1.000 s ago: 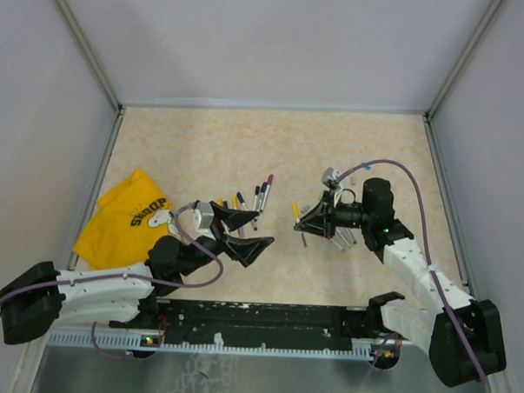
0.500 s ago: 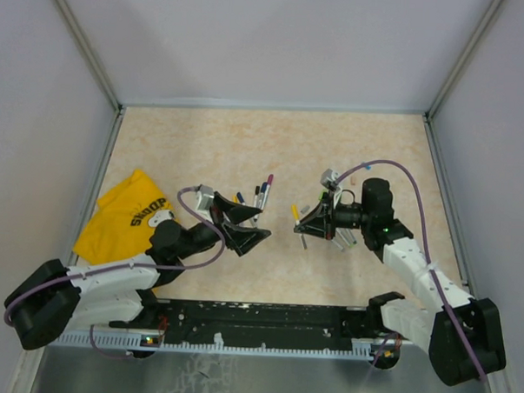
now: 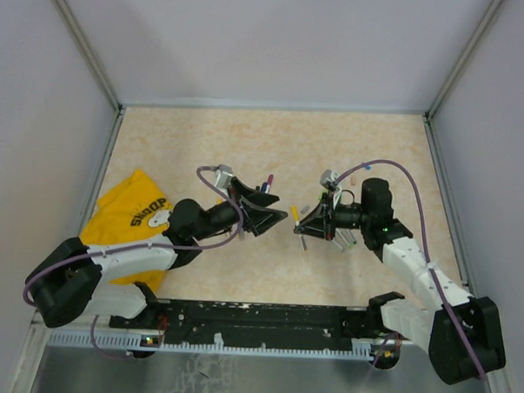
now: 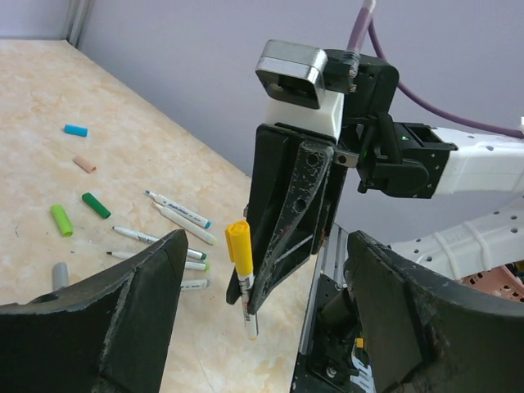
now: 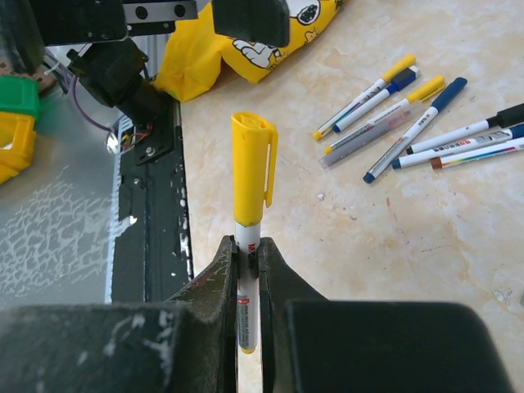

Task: Open the pen caps
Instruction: Open the pen cap from the pen.

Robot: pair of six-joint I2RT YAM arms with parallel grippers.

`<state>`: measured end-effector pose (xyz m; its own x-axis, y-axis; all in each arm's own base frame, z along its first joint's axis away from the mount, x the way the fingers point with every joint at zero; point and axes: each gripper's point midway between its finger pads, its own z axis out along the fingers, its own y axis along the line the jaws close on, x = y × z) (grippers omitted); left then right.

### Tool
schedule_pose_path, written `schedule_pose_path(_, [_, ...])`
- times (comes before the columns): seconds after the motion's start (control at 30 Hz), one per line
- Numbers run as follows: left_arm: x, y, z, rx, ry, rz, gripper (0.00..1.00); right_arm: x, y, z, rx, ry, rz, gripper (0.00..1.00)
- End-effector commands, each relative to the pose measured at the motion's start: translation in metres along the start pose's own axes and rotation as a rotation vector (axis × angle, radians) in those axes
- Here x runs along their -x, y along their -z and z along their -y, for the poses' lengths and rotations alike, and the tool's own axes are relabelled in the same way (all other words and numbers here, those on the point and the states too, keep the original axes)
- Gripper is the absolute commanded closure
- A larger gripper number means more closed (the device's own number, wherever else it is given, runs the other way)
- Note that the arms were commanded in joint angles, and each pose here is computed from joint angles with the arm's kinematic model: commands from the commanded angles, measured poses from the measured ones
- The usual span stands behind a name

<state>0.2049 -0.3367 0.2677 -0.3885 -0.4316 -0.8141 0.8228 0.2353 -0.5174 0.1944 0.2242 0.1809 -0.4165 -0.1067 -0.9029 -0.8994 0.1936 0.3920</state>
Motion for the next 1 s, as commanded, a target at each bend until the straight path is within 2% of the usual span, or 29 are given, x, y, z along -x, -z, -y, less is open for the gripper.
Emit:
schedule_pose_path(0.0, [0.002, -0.017, 0.004, -0.025, 0.057, -0.013, 0.21, 0.024, 0.001, -0.001, 0.016, 0.082, 0.034, 1.00])
schedule_pose_path(0.1, [-0.008, -0.024, 0.002, -0.017, 0.081, -0.034, 0.30, 0.024, 0.001, -0.001, 0.016, 0.079, 0.035, 1.00])
schedule_pose_path(0.37, [-0.031, -0.044, -0.006, 0.101, 0.056, -0.075, 0.43, 0.024, 0.001, -0.001, 0.016, 0.076, 0.034, 1.00])
schedule_pose_path(0.53, [-0.038, -0.050, -0.011, 0.139, 0.041, -0.098, 0.60, 0.024, 0.001, -0.001, 0.017, 0.076, 0.034, 1.00])
schedule_pose_path(0.63, [-0.040, -0.050, -0.012, 0.141, 0.041, -0.104, 0.63, 0.024, 0.001, -0.001, 0.016, 0.077, 0.034, 1.00])
schedule_pose_path(0.67, [-0.041, -0.050, -0.011, 0.139, 0.043, -0.106, 0.67, 0.024, 0.001, -0.001, 0.017, 0.075, 0.034, 1.00])
schedule_pose_path(0.8, [-0.041, -0.052, -0.010, 0.128, 0.041, -0.105, 0.96, 0.024, 0.001, 0.000, 0.014, 0.075, 0.034, 1.00])
schedule_pose_path(0.83, [-0.040, -0.051, -0.010, 0.126, 0.041, -0.097, 1.00, 0.024, 0.001, 0.000, 0.013, 0.075, 0.035, 1.00])
schedule_pose_path(0.97, [-0.017, -0.047, -0.007, 0.134, 0.044, -0.004, 1.00, 0.021, 0.000, 0.000, 0.017, 0.068, 0.034, 0.87])
